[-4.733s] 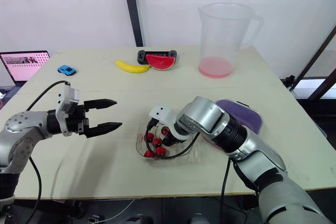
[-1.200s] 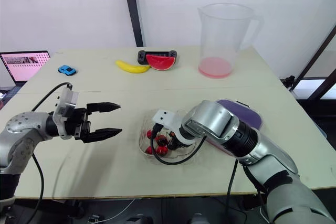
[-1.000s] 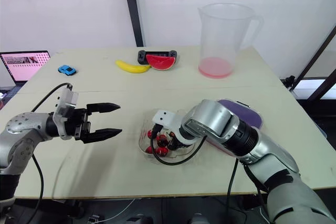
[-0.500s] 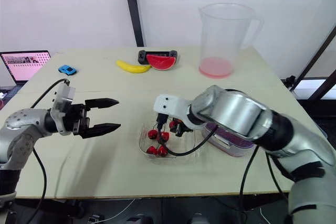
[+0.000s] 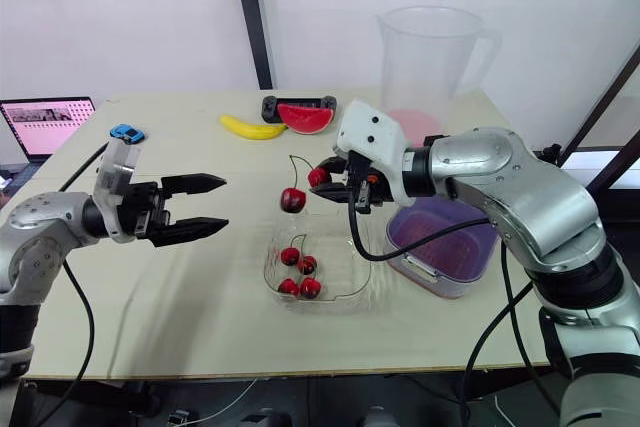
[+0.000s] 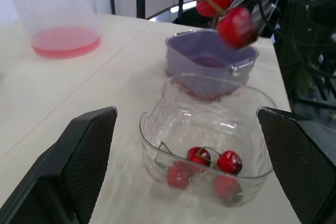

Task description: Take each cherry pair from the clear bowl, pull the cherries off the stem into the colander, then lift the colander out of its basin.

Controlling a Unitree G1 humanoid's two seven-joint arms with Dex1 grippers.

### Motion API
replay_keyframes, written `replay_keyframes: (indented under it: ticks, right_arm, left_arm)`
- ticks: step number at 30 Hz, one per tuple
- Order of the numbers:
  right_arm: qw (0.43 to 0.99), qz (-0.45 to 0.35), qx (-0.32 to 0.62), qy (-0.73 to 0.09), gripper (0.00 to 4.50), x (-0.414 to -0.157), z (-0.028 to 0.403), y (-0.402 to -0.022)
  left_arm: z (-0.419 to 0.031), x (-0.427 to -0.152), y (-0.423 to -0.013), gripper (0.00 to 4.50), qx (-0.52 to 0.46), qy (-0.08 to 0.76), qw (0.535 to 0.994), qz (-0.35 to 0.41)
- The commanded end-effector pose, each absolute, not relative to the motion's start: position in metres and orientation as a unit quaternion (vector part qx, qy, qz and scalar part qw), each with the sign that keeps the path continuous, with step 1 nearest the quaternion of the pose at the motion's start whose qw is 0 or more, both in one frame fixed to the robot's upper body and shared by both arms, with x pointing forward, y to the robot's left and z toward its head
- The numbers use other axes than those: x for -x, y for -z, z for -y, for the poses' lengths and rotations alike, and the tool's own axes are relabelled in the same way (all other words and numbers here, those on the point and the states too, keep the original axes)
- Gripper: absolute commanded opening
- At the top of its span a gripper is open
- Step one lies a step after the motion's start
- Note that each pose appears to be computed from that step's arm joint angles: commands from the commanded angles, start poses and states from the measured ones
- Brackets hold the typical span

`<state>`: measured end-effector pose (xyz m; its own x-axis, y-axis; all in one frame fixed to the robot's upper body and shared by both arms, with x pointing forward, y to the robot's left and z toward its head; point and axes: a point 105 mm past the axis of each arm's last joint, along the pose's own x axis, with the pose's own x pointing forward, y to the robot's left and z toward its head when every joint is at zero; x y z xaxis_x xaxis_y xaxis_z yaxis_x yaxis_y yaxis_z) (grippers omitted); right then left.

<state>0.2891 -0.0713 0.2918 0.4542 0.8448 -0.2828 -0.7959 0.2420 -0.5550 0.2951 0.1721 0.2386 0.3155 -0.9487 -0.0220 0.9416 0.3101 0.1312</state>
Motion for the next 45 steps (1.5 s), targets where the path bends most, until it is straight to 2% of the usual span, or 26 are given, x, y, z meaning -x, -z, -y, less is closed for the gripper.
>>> replay_keyframes:
  ticks: [1, 4, 8, 12, 17, 22, 28, 32, 37, 45]
  right_arm:
    - [0.768, 0.123, 0.395, -0.488, 1.53, -0.293, 0.063, -0.302]
    - [0.732, 0.209, 0.489, -0.425, 1.53, -0.303, 0.058, -0.304]
    - [0.701, 0.310, 0.536, -0.354, 1.53, -0.305, 0.050, -0.318]
    - [0.624, 0.410, 0.622, -0.236, 1.53, -0.306, 0.041, -0.327]
    - [0.583, 0.450, 0.649, -0.189, 1.53, -0.304, 0.034, -0.329]
    - [0.571, 0.461, 0.657, -0.172, 1.53, -0.303, 0.032, -0.330]
    - [0.634, 0.414, 0.625, -0.190, 1.53, -0.314, 0.038, -0.325]
    - [0.714, 0.359, 0.572, -0.187, 1.53, -0.324, 0.048, -0.323]
    - [0.776, 0.318, 0.514, -0.182, 1.53, -0.327, 0.051, -0.316]
    - [0.795, 0.319, 0.483, -0.178, 1.53, -0.321, 0.046, -0.318]
  left_arm:
    - [-0.178, -0.295, -0.261, 4.50, -0.054, 0.574, 0.815, 0.059]
    - [-0.179, -0.300, -0.273, 4.50, -0.040, 0.562, 0.823, 0.071]
    - [-0.179, -0.308, -0.286, 4.50, -0.033, 0.539, 0.836, 0.094]
    - [-0.170, -0.309, -0.312, 4.50, 0.015, 0.543, 0.830, 0.128]
    - [-0.152, -0.310, -0.321, 4.50, 0.036, 0.553, 0.824, 0.119]
    - [-0.135, -0.308, -0.330, 4.50, 0.074, 0.568, 0.810, 0.125]
    - [-0.124, -0.314, -0.344, 4.50, 0.099, 0.553, 0.811, 0.160]
    - [-0.115, -0.317, -0.350, 4.50, 0.117, 0.538, 0.812, 0.193]
    - [-0.111, -0.320, -0.352, 4.50, 0.135, 0.520, 0.816, 0.213]
    - [-0.101, -0.332, -0.354, 4.50, 0.134, 0.502, 0.826, 0.218]
